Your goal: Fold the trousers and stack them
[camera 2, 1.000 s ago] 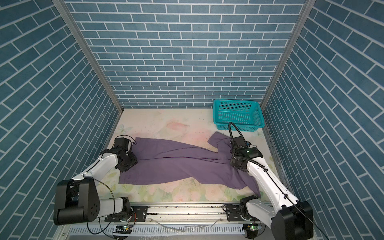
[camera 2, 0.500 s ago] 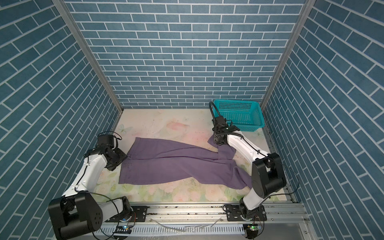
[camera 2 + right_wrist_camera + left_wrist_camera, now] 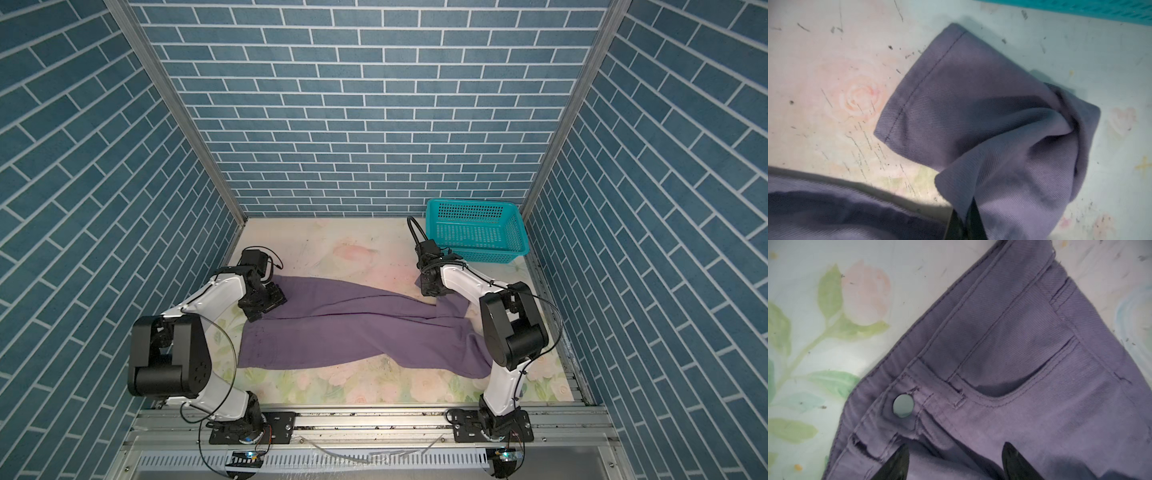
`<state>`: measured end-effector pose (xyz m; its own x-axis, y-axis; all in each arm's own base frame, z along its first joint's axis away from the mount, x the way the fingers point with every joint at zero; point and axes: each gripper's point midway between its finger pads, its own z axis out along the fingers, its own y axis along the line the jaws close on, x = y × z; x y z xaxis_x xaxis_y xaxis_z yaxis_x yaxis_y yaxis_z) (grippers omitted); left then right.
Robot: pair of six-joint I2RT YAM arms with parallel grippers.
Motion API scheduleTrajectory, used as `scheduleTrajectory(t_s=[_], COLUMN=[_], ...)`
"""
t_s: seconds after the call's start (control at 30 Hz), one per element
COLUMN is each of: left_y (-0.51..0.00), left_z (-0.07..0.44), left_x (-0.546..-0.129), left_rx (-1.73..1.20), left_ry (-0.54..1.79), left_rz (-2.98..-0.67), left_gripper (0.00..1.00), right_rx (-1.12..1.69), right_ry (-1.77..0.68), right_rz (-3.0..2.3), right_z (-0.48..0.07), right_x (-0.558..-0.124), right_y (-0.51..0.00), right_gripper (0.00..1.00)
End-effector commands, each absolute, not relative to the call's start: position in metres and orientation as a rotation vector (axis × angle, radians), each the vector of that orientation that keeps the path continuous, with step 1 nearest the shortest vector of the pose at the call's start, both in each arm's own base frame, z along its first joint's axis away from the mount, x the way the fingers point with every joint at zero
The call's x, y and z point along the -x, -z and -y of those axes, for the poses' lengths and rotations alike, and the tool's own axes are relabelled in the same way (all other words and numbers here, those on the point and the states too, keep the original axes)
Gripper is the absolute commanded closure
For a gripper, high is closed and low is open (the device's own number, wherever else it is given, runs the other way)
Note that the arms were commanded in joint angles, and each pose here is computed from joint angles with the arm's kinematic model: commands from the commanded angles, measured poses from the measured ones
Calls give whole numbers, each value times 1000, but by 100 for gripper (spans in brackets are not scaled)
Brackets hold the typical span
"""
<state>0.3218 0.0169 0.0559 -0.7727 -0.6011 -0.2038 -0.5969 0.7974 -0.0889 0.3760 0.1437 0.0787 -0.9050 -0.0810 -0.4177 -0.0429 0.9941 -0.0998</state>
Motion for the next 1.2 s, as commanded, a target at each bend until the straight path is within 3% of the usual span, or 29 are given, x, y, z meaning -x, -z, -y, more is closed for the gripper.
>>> scheduleTrajectory(t_s=[0.0,0.2,0.43,0.53,0.6,0.67,0.8,1.0,1.17], left_y=[-54,-40,-27,-21,-19,-19,-26,-42,-34], left_z=[-16,-17,-19,-20,-20,-22,-32,-36,-34], left_x=[-339,-356,-364,-363,-360,-356,-351,-366,-368], left_rx=[928,948,987,1000,1003,1002,1028,1011,1006], left_ry=[33,13,-1,-6,-15,-23,-37,-45,-55], left_rz=[-2755,-2789,-2797,-2809,-2820,-2824,-2817,-2771,-2792], left_gripper=[33,29,27,27,27,27,26,26,26], right_rx=[-10,-361,-783,-892,-945,-958,-867,-662,-391], right_ry=[111,90,96,97,78,68,53,-64,-15], right_rz=[-2499,-2287,-2264,-2345,-2387,-2386,-2353,-2490,-2658], right_z=[-130,-51,15,17,15,15,11,-35,-90], right_x=[-386,-328,-237,-213,-204,-204,-230,-295,-324], right_y=[-160,-226,-182,-146,-129,-128,-150,-140,-104], right_gripper=[100,100,98,64,49,44,44,60,60])
